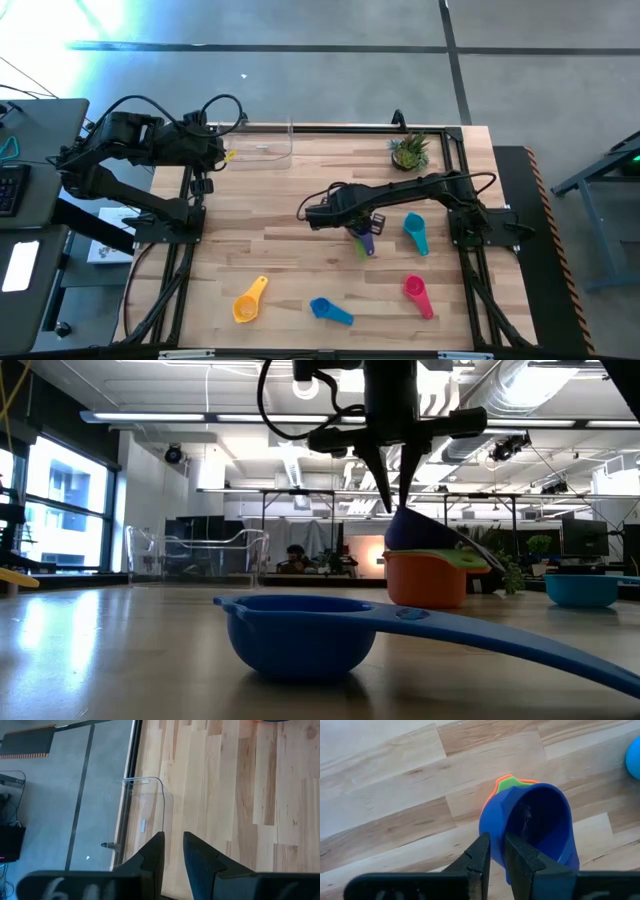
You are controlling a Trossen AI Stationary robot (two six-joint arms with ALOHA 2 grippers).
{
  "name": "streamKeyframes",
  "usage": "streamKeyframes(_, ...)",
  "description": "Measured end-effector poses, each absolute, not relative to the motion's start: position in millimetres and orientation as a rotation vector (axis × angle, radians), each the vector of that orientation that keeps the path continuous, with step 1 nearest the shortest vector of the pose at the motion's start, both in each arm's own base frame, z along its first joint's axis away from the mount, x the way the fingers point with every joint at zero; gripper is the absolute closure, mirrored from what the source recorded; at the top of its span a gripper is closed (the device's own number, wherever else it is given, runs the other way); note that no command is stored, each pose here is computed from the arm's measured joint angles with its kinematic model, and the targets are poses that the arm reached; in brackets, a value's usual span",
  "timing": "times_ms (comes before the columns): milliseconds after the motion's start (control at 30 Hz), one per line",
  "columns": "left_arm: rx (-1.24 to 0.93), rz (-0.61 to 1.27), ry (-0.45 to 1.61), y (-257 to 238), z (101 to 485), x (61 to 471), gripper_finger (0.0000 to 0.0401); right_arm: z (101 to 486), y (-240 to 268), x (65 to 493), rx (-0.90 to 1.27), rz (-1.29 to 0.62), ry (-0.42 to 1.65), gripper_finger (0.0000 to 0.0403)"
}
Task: Nest measuring cups in basket
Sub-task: Stack the dark blue measuring cup on top of the green measuring cup
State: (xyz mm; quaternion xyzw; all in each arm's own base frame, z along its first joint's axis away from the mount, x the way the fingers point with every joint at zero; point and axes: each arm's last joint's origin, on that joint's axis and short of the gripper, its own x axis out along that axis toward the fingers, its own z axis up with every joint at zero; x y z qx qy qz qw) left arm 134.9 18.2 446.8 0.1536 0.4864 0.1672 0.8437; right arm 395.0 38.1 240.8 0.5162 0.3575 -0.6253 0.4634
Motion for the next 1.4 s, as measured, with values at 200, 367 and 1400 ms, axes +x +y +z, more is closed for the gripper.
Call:
streamKeyframes(200,0.324,0.353,1.027,18.2,446.8,134.9,0.0339,241.3,37.7,389.4,1.213,-1.571,0.922,0.0354)
streamKeyframes(367,0.318,0.357,1.026,18.2,446.8,134.9,0.0339,241.5,38.0,386.7,1.181,-1.563,0.985,0.0354)
streamKeyframes(1400,0.141,0.459,0.924,18.6,450.0,139.5,0.0339,297.3,-10.4,355.5,0.819,-1.206,1.209,0.0354)
